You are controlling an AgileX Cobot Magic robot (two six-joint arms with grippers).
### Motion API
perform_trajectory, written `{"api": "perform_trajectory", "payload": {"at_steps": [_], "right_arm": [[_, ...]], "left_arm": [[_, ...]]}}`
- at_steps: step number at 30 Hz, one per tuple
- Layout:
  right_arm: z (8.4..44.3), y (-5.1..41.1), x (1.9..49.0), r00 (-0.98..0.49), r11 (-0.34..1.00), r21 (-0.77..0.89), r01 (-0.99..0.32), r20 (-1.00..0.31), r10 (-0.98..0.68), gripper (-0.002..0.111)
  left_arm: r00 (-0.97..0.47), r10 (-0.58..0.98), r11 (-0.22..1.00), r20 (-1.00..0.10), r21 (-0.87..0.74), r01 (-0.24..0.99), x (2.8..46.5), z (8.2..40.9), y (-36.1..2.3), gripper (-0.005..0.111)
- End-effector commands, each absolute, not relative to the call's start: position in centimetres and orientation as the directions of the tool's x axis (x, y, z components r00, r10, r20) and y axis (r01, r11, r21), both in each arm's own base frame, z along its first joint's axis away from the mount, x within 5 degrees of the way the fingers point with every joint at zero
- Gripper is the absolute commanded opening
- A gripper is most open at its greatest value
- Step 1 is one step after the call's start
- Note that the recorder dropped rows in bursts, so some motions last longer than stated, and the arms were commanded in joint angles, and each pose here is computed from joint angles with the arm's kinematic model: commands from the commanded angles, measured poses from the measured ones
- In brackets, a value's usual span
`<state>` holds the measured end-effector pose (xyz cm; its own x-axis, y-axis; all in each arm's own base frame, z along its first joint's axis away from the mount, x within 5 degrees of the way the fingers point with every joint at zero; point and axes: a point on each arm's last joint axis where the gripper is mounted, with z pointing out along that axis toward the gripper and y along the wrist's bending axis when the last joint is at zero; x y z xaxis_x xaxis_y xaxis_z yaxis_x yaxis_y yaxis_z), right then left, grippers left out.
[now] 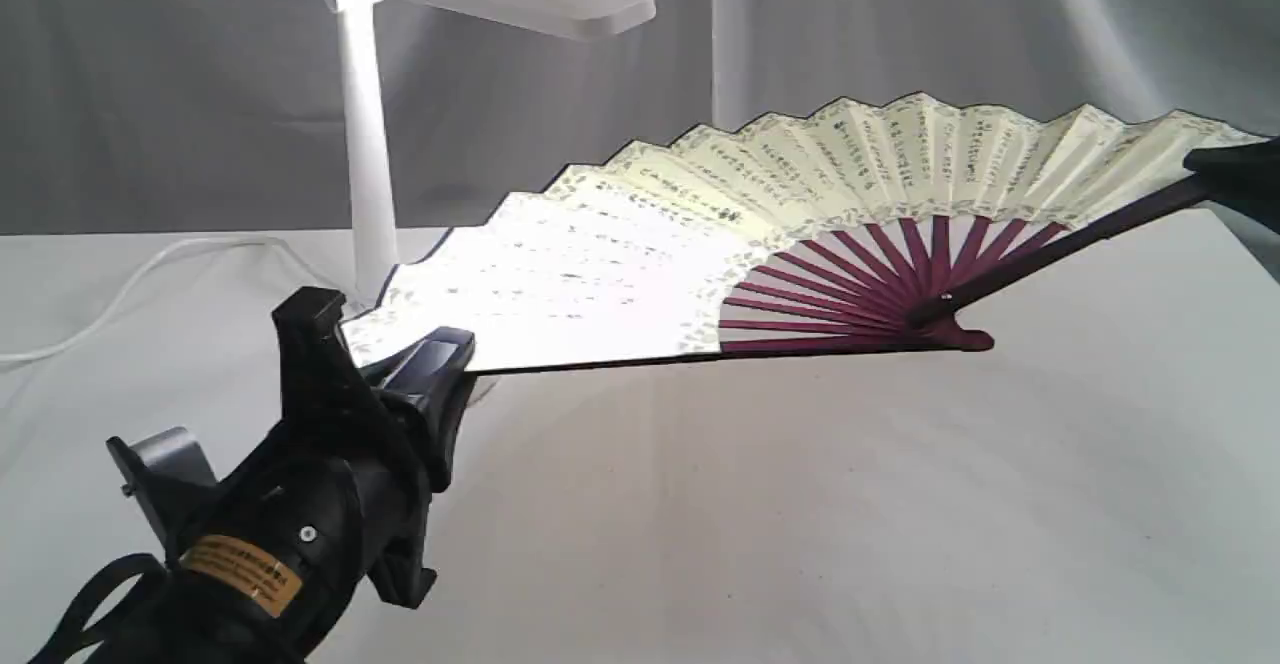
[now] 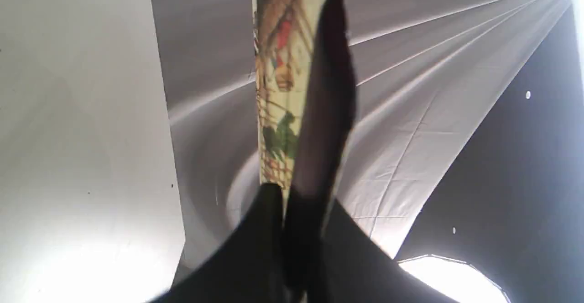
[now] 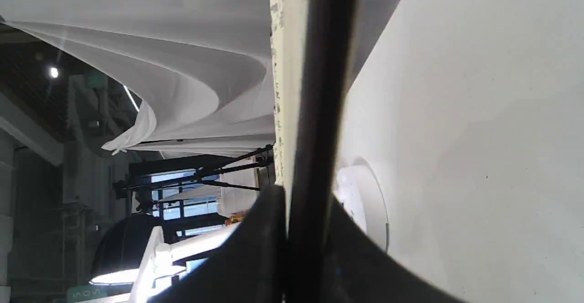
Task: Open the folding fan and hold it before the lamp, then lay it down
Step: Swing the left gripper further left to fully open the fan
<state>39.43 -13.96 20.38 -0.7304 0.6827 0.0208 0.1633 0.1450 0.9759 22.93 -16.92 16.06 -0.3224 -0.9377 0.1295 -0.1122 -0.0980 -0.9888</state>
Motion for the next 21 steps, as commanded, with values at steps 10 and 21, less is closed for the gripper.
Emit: {"api": "perform_trajectory", "payload": {"at_steps": [10,21], "right_arm": [[22.0,-9.2,39.8,-0.765,0.219,0.972,0.080,-0.081,0.639,0.000],[23.6,-7.8,39.7,-0.780,0.236,0.971,0.035,-0.121,0.614,0.000]], "left_arm": [[-0.237,-0.955,-0.176,0.178,-0.984,-0.033,21.3,18.4,-14.0,0.000],[-0.224,-0.952,-0.214,0.209,-0.977,-0.002,18.1,19.8,-10.8,0.000]]}}
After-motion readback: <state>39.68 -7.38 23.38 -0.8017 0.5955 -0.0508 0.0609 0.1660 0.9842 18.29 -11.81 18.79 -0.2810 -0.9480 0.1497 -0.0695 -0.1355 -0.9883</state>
